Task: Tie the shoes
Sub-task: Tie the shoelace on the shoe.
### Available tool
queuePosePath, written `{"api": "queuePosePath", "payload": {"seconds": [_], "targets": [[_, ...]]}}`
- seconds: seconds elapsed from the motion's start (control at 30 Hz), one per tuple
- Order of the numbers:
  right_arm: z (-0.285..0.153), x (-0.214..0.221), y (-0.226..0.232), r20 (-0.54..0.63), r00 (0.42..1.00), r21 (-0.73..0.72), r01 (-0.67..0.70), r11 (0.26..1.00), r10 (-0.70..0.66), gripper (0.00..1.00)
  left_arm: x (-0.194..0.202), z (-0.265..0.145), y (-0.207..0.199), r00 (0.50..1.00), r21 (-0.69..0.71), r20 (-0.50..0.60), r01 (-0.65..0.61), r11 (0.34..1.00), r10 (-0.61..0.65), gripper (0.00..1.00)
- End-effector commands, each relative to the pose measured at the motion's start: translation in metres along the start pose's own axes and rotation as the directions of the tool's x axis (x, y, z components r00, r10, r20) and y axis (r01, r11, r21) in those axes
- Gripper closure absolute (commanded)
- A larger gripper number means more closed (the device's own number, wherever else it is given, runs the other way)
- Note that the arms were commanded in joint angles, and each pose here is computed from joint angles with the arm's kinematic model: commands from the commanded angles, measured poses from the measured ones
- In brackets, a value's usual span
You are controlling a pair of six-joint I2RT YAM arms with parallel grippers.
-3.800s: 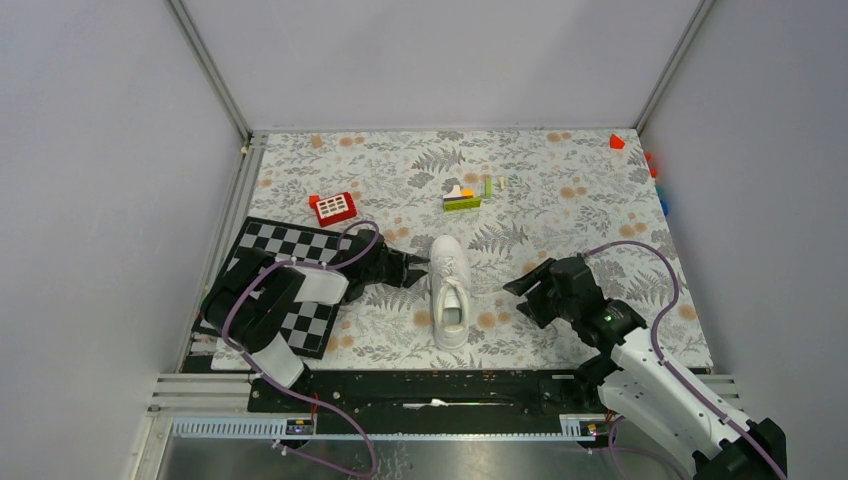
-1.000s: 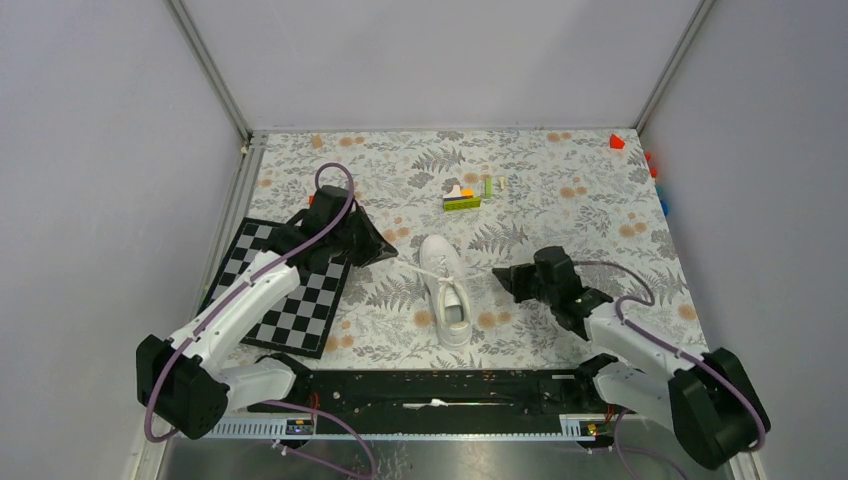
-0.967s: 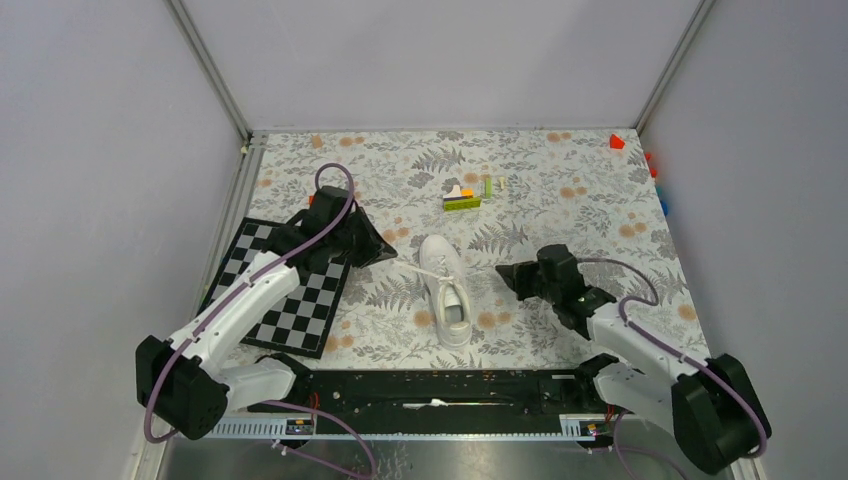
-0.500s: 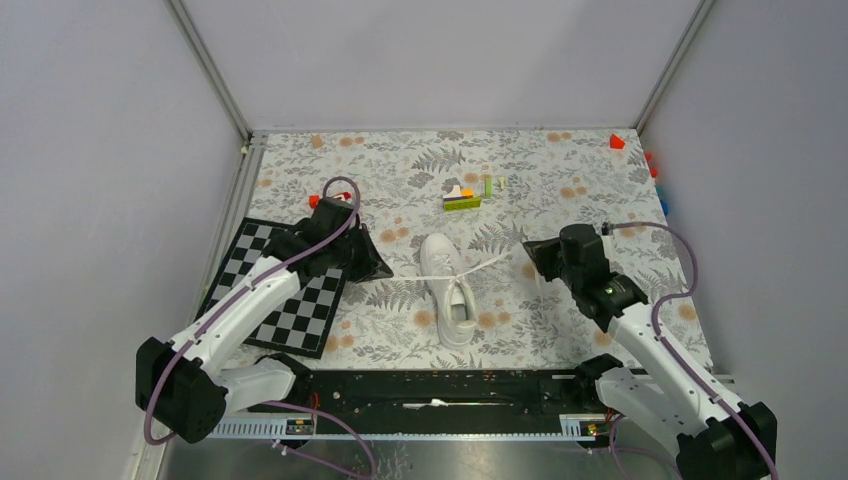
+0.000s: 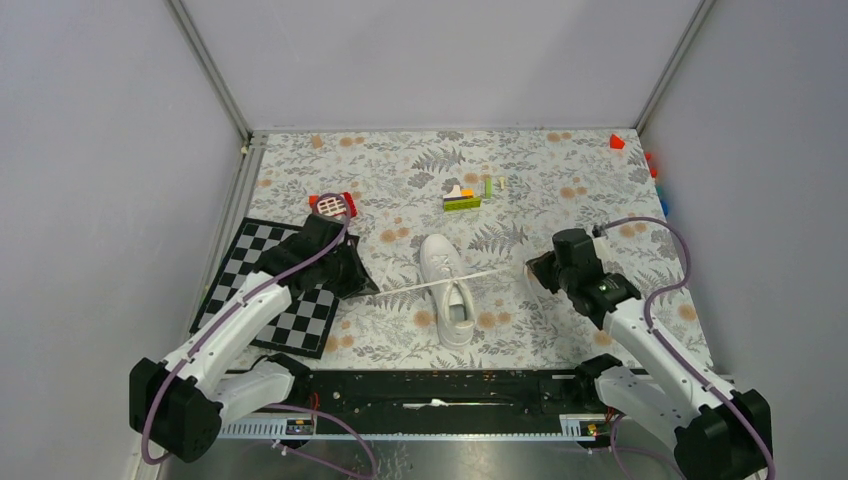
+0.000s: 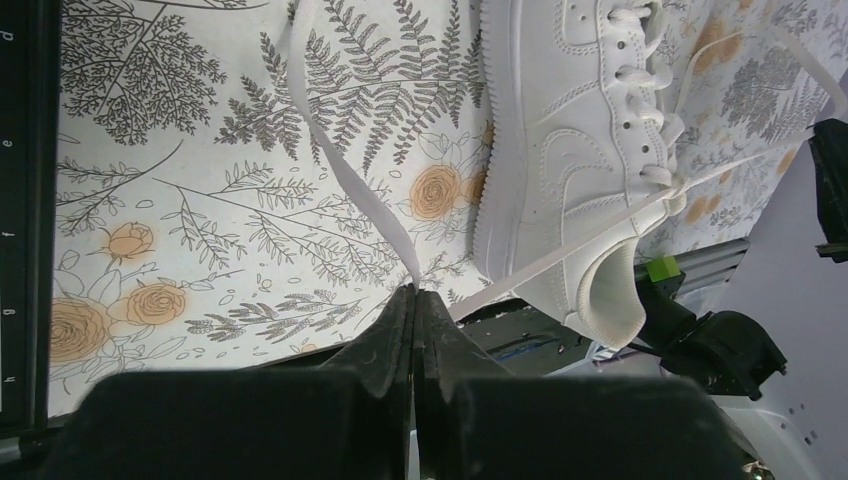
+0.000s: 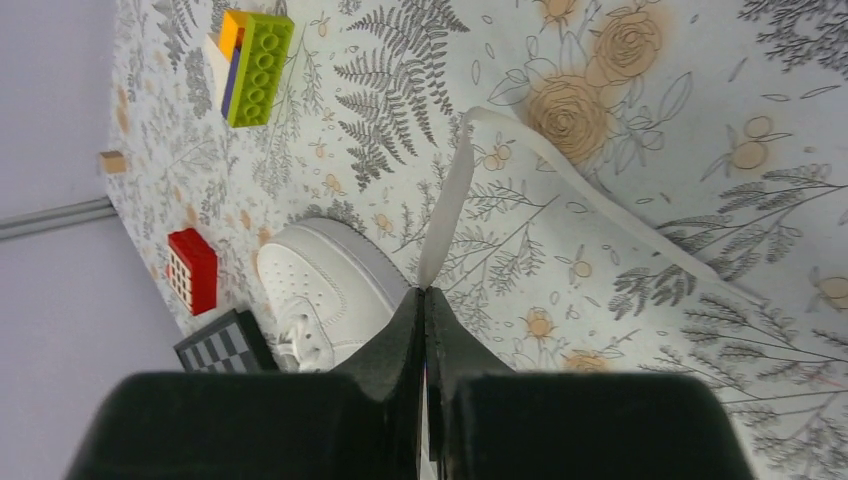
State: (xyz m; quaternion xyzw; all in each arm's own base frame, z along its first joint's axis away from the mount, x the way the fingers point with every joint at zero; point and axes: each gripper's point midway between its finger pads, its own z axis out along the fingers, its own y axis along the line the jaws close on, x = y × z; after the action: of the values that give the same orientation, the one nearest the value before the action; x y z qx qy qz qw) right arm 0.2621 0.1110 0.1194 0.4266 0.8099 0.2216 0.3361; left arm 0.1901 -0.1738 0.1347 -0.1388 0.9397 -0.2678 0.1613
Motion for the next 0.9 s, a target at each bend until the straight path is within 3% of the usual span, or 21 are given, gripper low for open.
{"api": "queuePosePath", "payload": {"seconds": [0.0, 0.17, 0.4, 0.87], "targets": [[-0.012, -0.026, -0.017, 0.120, 0.990, 0.044, 0.071, 0.996, -0.076, 1.00, -0.010, -0.005, -0.003, 0.998, -0.011, 0.017, -0.065, 0.998, 0.065, 1.00], [-0.034, -0.033, -0.030, 0.148, 0.981, 0.046, 0.117, 0.992, -0.122, 1.00, -0.019, 0.001, -0.005, 0.995, -0.026, 0.017, -0.098, 0.995, 0.099, 1.00], [-0.038, -0.002, -0.049, 0.008, 0.989, 0.034, 0.144, 0.989, -0.145, 1.00, -0.037, 0.005, -0.021, 0.992, -0.007, 0.041, -0.118, 0.993, 0.118, 1.00], [-0.084, 0.000, -0.004, -0.026, 0.982, -0.109, 0.181, 0.977, -0.185, 1.00, -0.060, -0.001, -0.031, 0.986, -0.023, 0.064, -0.154, 0.988, 0.155, 1.00]]}}
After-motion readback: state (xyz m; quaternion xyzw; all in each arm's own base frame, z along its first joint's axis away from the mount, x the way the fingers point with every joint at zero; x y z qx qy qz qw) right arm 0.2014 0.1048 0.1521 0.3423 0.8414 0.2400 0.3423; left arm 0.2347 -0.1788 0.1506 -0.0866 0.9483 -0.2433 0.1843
